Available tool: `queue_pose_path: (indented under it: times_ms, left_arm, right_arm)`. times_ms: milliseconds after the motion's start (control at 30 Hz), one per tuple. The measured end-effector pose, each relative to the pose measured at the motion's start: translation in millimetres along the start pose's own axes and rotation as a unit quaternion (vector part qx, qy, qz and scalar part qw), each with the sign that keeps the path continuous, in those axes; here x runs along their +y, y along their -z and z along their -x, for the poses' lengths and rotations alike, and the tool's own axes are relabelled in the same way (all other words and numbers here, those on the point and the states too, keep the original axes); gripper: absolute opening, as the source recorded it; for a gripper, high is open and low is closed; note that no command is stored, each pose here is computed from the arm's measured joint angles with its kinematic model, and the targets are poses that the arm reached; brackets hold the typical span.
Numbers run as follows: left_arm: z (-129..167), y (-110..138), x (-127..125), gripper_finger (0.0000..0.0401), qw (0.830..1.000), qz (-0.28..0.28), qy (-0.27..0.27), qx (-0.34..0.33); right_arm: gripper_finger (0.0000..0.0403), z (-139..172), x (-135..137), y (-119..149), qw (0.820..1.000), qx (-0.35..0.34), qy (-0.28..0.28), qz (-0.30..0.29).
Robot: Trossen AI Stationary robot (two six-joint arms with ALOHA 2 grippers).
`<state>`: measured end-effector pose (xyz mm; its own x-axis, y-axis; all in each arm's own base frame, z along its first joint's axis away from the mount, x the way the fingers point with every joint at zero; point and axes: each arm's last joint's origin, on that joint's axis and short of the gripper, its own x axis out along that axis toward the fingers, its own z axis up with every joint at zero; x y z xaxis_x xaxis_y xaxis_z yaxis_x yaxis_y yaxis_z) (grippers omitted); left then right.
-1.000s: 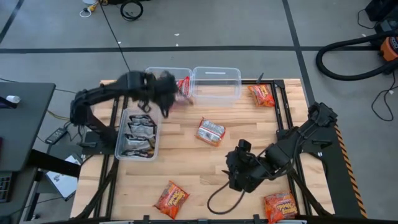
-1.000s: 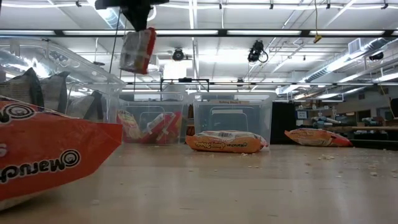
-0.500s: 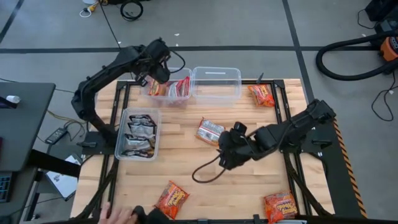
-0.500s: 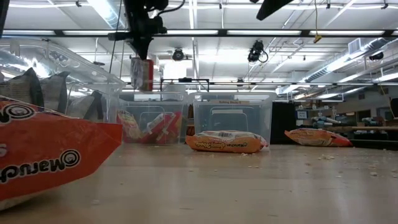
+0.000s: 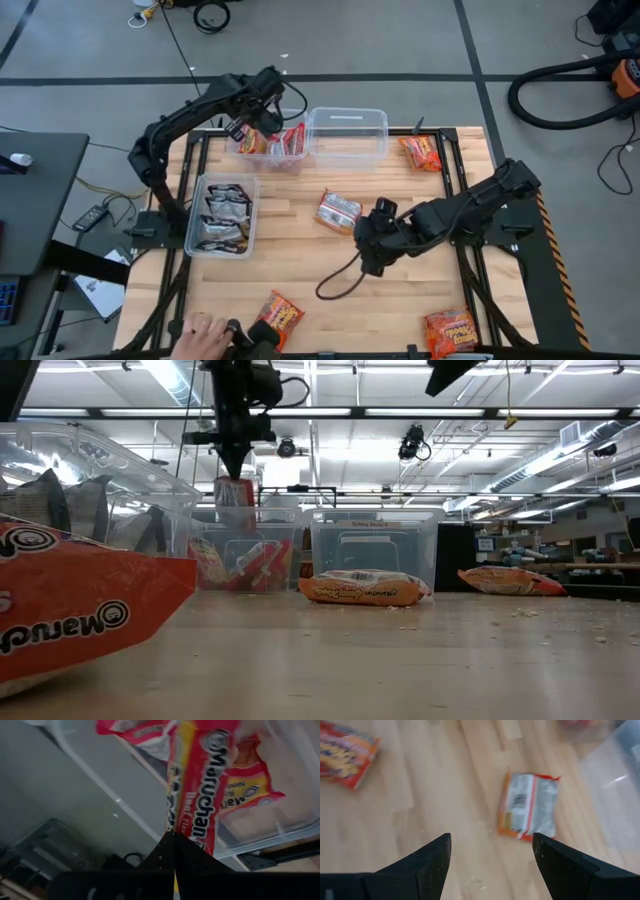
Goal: Sort Maruchan noodles
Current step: Put the bottom left red noodle pack into the top left transparent bin
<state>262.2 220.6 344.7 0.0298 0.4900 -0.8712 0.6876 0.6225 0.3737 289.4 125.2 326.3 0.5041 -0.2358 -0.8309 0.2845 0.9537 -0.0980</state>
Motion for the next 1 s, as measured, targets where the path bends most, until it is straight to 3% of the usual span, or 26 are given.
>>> queue_pose_path:
  times_ms: [433, 633, 833, 1000]
  left_arm:
    - [-59, -15, 11, 0.0003, 0.997, 0.000, 0.079, -0.008]
    - [-70, -20, 16, 0.0005, 0.997, 0.003, 0.070, -0.015]
    - [-72, -23, 33, 0.0006, 0.993, 0.110, -0.007, -0.030]
    - [-72, -23, 34, 0.0006, 0.976, 0.217, -0.009, -0.033]
  right_arm:
    - [0.0284, 48, 3, 21, 0.997, -0.030, -0.046, -0.052]
    - [0.0284, 60, -4, 23, 0.995, -0.058, -0.040, -0.070]
    - [0.0284, 60, -5, 23, 0.995, -0.059, -0.037, -0.067]
    - [0.0284, 60, -5, 22, 0.995, -0.059, -0.037, -0.071]
